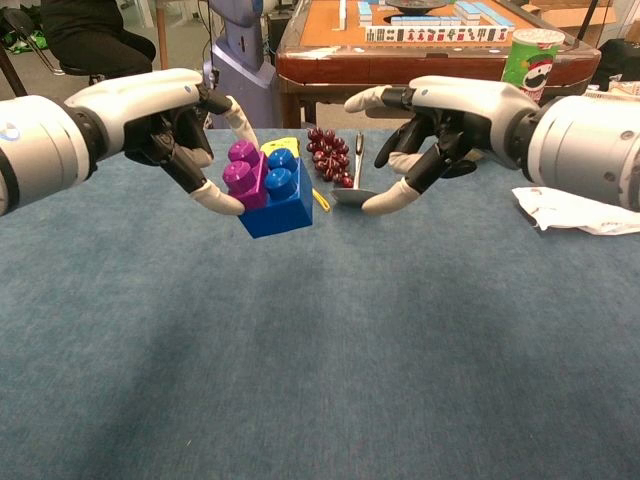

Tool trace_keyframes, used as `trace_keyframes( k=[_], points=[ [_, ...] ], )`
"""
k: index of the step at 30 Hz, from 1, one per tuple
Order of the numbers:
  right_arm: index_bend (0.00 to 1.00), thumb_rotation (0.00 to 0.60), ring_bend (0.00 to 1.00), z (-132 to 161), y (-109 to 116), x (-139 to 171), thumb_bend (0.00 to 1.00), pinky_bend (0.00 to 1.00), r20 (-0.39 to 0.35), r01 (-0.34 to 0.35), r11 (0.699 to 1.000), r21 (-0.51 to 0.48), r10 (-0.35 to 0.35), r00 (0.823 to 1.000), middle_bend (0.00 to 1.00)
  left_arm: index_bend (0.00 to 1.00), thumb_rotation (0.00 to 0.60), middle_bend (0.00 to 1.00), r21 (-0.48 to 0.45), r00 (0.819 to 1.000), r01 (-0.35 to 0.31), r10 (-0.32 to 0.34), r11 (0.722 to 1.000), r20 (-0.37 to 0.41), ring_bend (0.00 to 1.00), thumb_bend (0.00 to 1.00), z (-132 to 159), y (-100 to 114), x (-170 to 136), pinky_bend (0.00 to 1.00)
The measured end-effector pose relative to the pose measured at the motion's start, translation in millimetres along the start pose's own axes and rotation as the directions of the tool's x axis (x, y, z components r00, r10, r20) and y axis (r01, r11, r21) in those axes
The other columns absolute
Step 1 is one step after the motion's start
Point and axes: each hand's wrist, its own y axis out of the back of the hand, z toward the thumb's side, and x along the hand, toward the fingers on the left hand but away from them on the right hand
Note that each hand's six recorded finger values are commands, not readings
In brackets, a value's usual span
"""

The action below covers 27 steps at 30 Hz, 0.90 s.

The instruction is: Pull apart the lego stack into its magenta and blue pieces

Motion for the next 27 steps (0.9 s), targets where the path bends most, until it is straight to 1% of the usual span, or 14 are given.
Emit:
trace_keyframes(
  k=[7,14,20,27],
  points=[
    [0.07,0.600,1.00,3.2,-14.3,-7.1,0.00,1.00,-0.012,-0.015,0.998,-0.053,0.014,1.000,1.00,0.61,0.600,1.00,0.000,1.000,0.001,-0.001,1.000,-0.002,0.97,0.20,-0.6,0.2,-0.4,1.00],
    [0.07,0.600,1.00,6.8,-26.9,-14.1,0.00,1.00,-0.021,-0.034,0.997,-0.066,0.032,0.999,1.00,0.61,0.600,1.00,-0.004,1.000,0.003,-0.003,1.000,0.001,0.97,0.20,0.2,0.1,-1.3,1.00],
    [0.07,0.600,1.00,8.2,-35.1,-20.9,0.00,1.00,-0.020,-0.035,0.995,-0.091,0.033,0.999,1.00,0.61,0.600,1.00,-0.005,1.000,0.002,-0.002,1.000,0.005,0.97,0.20,0.4,-0.1,-3.0,1.00],
    [0.07,0.600,1.00,10.8,-43.2,-27.5,0.00,1.00,-0.019,-0.050,0.987,-0.152,0.048,0.999,1.00,0.61,0.600,1.00,-0.005,1.000,0.000,0.000,1.000,0.008,0.97,0.20,0.7,-1.0,-4.6,1.00]
  ],
)
